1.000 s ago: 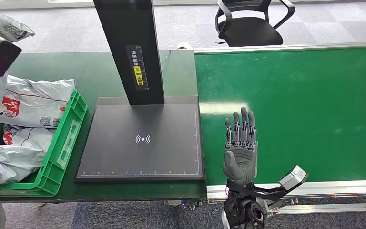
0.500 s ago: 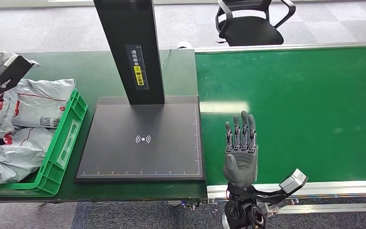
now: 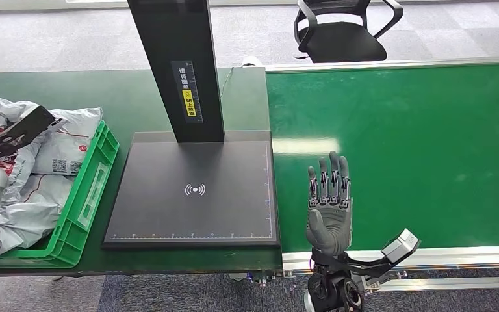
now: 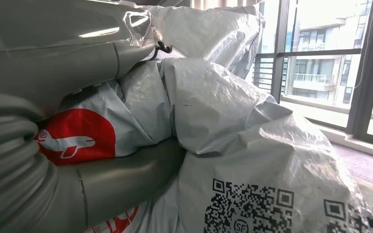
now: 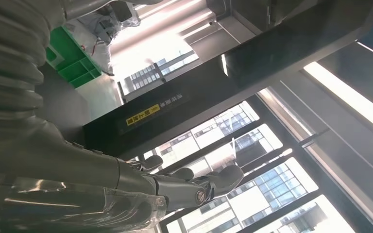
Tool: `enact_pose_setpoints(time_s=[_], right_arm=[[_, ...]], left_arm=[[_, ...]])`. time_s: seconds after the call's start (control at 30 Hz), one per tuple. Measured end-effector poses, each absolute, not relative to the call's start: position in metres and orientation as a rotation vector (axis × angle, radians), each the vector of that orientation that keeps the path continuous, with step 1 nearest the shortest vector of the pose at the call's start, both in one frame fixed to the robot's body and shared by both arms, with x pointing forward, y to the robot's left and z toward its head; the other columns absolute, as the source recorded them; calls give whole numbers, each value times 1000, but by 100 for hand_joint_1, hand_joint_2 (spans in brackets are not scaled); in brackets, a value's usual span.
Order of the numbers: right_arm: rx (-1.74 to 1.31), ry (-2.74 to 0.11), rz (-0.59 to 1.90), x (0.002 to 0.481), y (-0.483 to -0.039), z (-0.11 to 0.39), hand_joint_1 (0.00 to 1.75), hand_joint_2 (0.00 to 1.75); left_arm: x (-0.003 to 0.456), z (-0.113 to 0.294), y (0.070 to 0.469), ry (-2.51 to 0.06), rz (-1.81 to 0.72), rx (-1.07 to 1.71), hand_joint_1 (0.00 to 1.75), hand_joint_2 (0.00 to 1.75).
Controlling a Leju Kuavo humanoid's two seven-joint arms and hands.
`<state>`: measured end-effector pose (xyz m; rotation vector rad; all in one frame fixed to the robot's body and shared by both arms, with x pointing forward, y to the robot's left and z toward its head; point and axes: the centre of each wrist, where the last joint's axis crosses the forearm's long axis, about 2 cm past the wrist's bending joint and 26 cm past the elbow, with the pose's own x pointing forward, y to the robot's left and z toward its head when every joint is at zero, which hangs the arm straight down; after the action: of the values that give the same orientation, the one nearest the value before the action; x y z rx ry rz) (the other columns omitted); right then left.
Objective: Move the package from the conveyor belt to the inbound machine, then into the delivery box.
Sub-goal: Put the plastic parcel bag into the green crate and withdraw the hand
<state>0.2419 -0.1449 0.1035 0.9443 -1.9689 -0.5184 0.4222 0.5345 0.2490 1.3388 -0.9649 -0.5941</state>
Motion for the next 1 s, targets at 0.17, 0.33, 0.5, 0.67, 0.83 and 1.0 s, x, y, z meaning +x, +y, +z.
enact_pose_setpoints(time_s=[0.17, 0.33, 0.5, 0.67, 0.83, 1.0], right_arm=[[942, -1971, -520, 242, -146, 104, 0, 175], [939, -1975, -520, 244, -147, 104, 0, 175], [938, -1976, -521, 245, -147, 104, 0, 175], [930, -1972, -524, 245, -147, 104, 0, 175], [920, -1961, -527, 246, -146, 101, 0, 175], [915, -1954, -528, 248, -146, 100, 0, 175]], left_arm=[[422, 248, 534, -958, -602, 1328, 0, 175], [424, 247, 531, -966, -604, 1322, 0, 175], [425, 246, 527, -982, -606, 1312, 0, 175], [426, 247, 523, -1087, -588, 1269, 0, 175], [425, 242, 510, -1218, -557, 1217, 0, 175], [421, 237, 501, -1258, -554, 1209, 0, 175]])
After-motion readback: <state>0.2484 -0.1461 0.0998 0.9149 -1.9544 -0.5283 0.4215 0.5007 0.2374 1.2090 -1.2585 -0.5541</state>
